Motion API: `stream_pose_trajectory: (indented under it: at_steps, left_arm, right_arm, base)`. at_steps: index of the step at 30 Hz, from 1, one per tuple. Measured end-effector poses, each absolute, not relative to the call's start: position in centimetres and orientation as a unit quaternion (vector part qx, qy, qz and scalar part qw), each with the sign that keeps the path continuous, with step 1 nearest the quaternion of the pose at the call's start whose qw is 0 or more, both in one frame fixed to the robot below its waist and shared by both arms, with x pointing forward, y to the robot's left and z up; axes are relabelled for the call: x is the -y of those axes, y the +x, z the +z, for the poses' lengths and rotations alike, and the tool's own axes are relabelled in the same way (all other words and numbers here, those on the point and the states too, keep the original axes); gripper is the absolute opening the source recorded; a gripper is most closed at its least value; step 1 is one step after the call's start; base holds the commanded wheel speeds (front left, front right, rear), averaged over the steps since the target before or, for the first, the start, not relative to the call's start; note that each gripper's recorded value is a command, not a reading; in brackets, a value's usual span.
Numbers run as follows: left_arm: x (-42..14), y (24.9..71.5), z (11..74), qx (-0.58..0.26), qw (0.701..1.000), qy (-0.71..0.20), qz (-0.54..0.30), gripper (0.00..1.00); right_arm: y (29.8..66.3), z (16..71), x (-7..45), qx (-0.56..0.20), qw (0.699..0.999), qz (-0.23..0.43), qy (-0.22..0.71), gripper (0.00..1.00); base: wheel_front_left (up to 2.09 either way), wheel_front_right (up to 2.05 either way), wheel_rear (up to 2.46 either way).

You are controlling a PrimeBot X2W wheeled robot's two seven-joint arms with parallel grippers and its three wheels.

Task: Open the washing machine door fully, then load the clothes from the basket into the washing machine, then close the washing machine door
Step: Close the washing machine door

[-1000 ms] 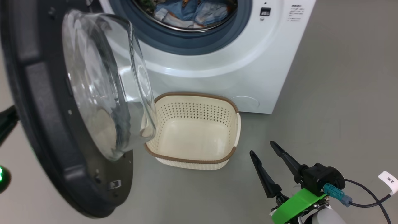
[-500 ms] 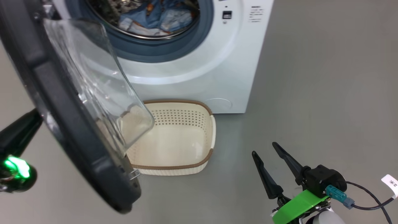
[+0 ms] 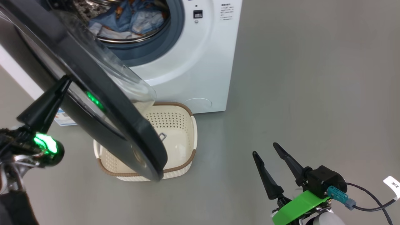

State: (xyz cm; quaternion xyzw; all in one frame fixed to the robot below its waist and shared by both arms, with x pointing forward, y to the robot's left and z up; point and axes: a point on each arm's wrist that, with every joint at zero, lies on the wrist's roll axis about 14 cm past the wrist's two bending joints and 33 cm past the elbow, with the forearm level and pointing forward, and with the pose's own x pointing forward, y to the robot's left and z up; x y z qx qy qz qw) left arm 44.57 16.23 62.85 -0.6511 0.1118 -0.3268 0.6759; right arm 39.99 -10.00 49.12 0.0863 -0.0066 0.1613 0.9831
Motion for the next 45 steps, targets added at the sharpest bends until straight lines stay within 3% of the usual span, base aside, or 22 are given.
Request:
stream_pose_trajectory:
  at_steps: [25, 40, 45]
  left_arm:
    - [-12.6, 53.3, 61.0, -0.046, 0.674, -0.697, -0.243, 0.0]
    - [-12.0, 56.6, 56.9, -0.035, 0.733, -0.666, -0.138, 0.0]
    - [-12.0, 56.4, 57.0, -0.034, 0.733, -0.665, -0.136, 0.0]
  right_arm:
    - [39.9, 47.2, 13.3, -0.018, 0.99, 0.109, 0.086, 1.0]
    - [40.4, 46.4, 14.1, -0.027, 0.991, 0.093, 0.089, 1.0]
    - [40.5, 46.7, 14.0, -0.023, 0.991, 0.094, 0.089, 1.0]
  base:
    - [0.0, 0.0, 0.0]
    - [0.0, 0.0, 0.0]
    - [0.0, 0.0, 0.0]
